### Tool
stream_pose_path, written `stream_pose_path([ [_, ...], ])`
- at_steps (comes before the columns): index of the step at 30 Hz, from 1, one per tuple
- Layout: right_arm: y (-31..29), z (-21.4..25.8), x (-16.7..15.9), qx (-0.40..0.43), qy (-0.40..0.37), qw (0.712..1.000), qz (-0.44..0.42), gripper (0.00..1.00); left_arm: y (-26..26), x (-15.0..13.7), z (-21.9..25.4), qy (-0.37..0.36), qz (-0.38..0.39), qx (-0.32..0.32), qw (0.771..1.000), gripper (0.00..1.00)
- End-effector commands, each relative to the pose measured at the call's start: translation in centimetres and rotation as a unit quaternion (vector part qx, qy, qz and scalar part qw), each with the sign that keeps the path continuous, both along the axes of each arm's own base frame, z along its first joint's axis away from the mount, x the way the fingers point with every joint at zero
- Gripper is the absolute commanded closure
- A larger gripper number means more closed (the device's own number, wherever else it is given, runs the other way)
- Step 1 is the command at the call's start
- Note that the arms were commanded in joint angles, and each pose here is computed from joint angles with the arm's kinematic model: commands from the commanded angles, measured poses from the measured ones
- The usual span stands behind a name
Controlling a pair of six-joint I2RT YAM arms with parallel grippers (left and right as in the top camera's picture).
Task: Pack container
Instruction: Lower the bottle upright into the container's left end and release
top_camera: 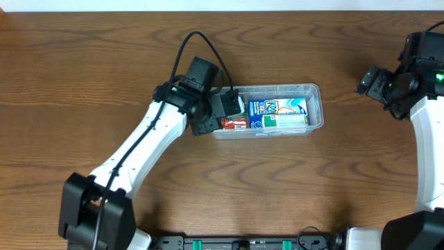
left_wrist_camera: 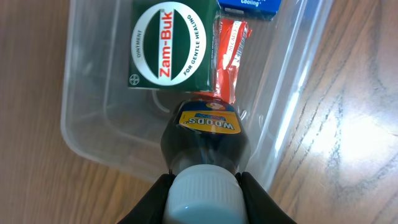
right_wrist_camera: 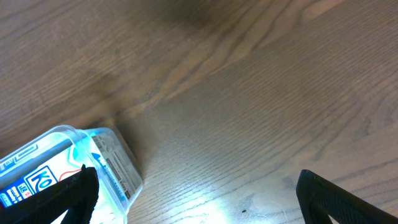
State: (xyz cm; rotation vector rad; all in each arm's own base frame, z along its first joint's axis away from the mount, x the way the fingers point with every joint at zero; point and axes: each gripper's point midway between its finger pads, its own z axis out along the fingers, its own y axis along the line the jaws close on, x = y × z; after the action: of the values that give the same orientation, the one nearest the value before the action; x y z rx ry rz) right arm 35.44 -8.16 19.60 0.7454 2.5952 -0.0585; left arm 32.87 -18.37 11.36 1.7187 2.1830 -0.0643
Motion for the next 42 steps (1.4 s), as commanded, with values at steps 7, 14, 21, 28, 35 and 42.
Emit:
stream_pose_path([
  [7,-0.4,0.6,0.1,-0.002,-0.008,1.0,-0.009,0.01,-0.9,1.6,-0.9,-0.011,-0.011,0.0,1.0,0.93],
  [14,-0.4,0.6,0.1,-0.002,-0.008,1.0,-0.009,0.01,-1.1,2.1,-0.8,-0.021,-0.011,-0.005,1.0,0.76],
  [21,-0.4,0.6,0.1,-0.002,-0.008,1.0,-0.009,0.01,-1.1,2.1,-0.8,-0.02,-0.011,-0.005,1.0,0.6],
  [28,-0.4,0.6,0.1,-0.002,-0.008,1.0,-0.009,0.01,-1.1,2.1,-0.8,-0.02,-0.011,-0.005,1.0,0.54],
  [35,-0.4,0.6,0.0,-0.002,-0.008,1.0,-0.009,0.01,-1.2,2.3,-0.6,-0.025,-0.011,-0.007,1.0,0.23],
  [42,-0.4,0.6,0.1,-0.002,-0.008,1.0,-0.009,0.01,-1.4,2.7,1.7,-0.059,-0.01,-0.024,0.998,0.02],
])
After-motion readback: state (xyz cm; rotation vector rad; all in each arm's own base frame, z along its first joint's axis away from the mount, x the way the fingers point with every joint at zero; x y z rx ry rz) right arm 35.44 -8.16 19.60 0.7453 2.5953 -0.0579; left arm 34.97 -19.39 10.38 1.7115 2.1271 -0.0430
